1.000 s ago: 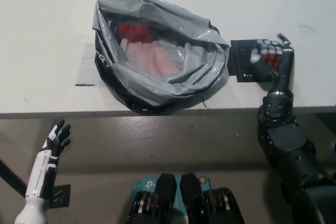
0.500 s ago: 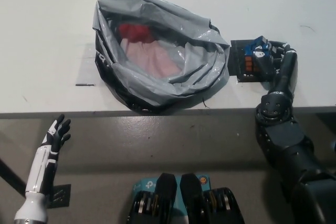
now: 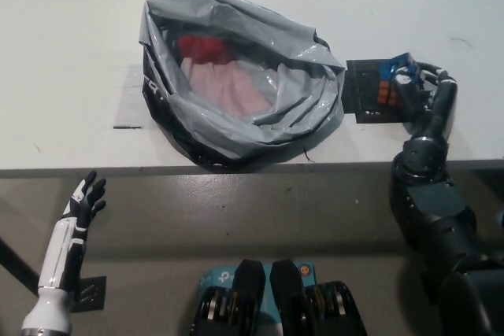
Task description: Use the right hand to pick up a rubix's cube and place it into a plastic bag and lift the bag
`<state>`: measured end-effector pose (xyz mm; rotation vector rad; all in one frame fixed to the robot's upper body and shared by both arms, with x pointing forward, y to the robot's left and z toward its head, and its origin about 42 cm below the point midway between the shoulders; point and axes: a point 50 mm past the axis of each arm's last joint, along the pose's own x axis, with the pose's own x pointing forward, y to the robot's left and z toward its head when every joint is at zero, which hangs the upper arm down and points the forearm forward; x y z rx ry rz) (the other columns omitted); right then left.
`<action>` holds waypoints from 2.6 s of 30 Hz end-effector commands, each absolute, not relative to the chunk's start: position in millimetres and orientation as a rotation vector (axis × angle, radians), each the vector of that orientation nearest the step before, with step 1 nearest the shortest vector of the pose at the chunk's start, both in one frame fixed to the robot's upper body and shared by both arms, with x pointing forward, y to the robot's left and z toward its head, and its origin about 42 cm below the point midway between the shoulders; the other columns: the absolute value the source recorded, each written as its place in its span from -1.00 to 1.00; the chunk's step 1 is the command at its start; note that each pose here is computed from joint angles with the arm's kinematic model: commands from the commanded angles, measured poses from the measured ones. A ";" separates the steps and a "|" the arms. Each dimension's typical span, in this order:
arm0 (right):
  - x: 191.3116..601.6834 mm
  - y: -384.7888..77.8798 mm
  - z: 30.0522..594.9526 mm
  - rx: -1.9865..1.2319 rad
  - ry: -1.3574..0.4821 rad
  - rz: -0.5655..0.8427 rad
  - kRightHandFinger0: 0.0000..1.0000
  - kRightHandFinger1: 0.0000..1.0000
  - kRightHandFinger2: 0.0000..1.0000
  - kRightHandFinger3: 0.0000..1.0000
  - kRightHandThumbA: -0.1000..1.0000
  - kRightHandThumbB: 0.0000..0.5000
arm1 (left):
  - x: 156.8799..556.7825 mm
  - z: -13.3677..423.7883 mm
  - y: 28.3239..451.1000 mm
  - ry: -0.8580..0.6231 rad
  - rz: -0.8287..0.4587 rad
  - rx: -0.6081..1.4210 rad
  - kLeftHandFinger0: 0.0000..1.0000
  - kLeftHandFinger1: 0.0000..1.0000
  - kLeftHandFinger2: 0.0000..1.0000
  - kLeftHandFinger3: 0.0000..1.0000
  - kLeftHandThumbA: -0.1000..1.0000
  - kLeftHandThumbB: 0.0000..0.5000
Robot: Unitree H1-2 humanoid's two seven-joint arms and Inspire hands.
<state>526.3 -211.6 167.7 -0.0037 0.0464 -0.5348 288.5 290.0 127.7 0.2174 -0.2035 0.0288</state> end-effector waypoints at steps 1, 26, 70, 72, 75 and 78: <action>551.9 -211.8 228.1 0.527 -0.083 -0.430 -1.00 -0.47 0.56 0.67 -1.00 -0.44 | 294.3 141.0 294.3 -0.276 0.031 0.232 1.00 1.00 1.00 1.00 1.00 -0.42; 557.9 -221.4 284.8 1.263 -0.007 -0.156 -1.00 -0.40 0.43 1.00 -1.00 -0.70 | 291.3 138.3 295.0 -0.260 0.044 0.230 1.00 1.00 1.00 1.00 1.00 -0.49; 536.9 -71.3 330.6 0.641 0.006 0.173 -1.00 -0.21 0.78 0.94 -1.00 -0.52 | 297.2 141.9 291.0 -0.261 0.020 0.238 1.00 1.00 1.00 1.00 1.00 -0.44; 541.0 -65.2 324.1 0.591 0.009 0.172 -1.00 -0.18 0.78 0.77 -1.00 -0.50 | 297.5 142.0 290.6 -0.258 0.019 0.232 1.00 1.00 1.00 1.00 1.00 -0.44; 545.3 -56.4 317.4 0.537 0.013 0.159 -1.00 -0.21 0.67 0.70 -1.00 -0.40 | 297.7 141.9 290.0 -0.257 0.016 0.229 1.00 1.00 1.00 1.00 1.00 -0.43; 549.9 -47.0 315.3 0.472 0.005 0.152 -1.00 -0.26 0.59 0.63 -1.00 -0.38 | 298.5 143.7 289.7 -0.259 0.015 0.234 1.00 1.00 1.00 1.00 1.00 -0.45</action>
